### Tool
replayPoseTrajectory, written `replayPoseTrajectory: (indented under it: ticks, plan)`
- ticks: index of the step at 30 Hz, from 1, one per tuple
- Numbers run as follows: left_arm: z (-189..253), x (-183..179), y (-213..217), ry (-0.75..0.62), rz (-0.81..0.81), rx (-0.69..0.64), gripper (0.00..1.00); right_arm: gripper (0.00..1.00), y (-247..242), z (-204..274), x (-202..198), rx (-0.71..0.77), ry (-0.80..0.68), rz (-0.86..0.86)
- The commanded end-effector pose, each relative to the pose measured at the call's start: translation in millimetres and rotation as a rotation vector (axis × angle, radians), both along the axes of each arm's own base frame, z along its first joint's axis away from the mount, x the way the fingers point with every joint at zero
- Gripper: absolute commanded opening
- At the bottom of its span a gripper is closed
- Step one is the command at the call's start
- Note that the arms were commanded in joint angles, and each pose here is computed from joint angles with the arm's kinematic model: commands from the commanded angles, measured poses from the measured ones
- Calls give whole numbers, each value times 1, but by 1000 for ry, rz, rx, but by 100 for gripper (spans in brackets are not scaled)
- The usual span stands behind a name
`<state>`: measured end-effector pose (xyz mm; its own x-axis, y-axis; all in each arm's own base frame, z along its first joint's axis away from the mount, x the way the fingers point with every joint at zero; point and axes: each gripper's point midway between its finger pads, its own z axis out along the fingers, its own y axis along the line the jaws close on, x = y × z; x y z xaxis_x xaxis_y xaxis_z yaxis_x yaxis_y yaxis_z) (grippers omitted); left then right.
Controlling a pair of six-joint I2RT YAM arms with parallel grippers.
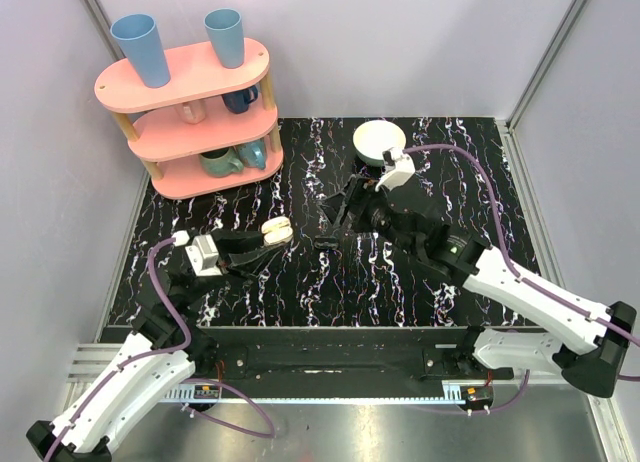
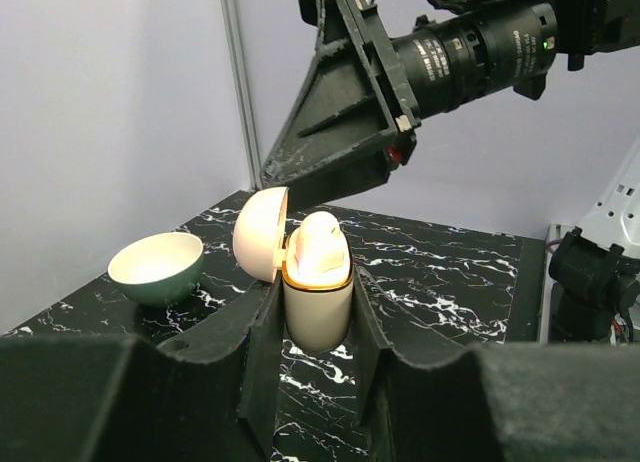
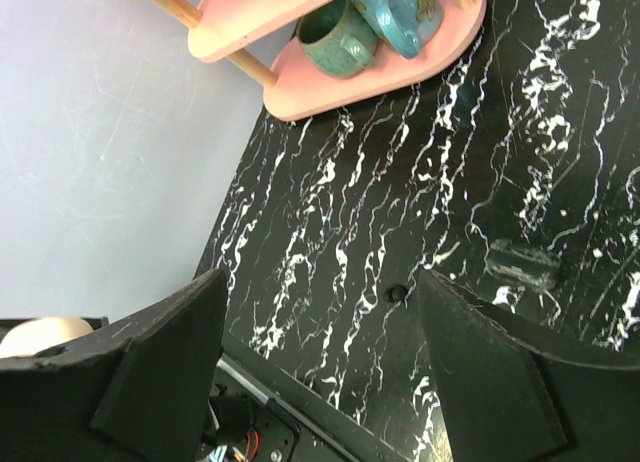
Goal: Insert the wireless bluetooth earbuds into the charging case
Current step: Close the charging case with the earbuds.
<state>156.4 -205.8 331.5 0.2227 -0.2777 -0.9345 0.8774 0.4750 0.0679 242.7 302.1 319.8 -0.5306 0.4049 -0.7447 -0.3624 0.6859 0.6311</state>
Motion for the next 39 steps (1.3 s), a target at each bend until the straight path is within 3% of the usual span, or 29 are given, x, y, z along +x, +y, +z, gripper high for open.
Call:
replayPoseTrajectory:
  ticks: [1, 18, 39]
  plan:
    - [9, -9, -2, -28, -42, -28, 0, 84, 15, 35, 5, 21, -81, 52]
    - [2, -6, -19, 0, -126, -4, 0, 83, 61, 27, 8, 35, -69, 196]
    - [-2, 8, -16, 43, -57, -29, 0, 81, 55, 17, -22, 129, -76, 295]
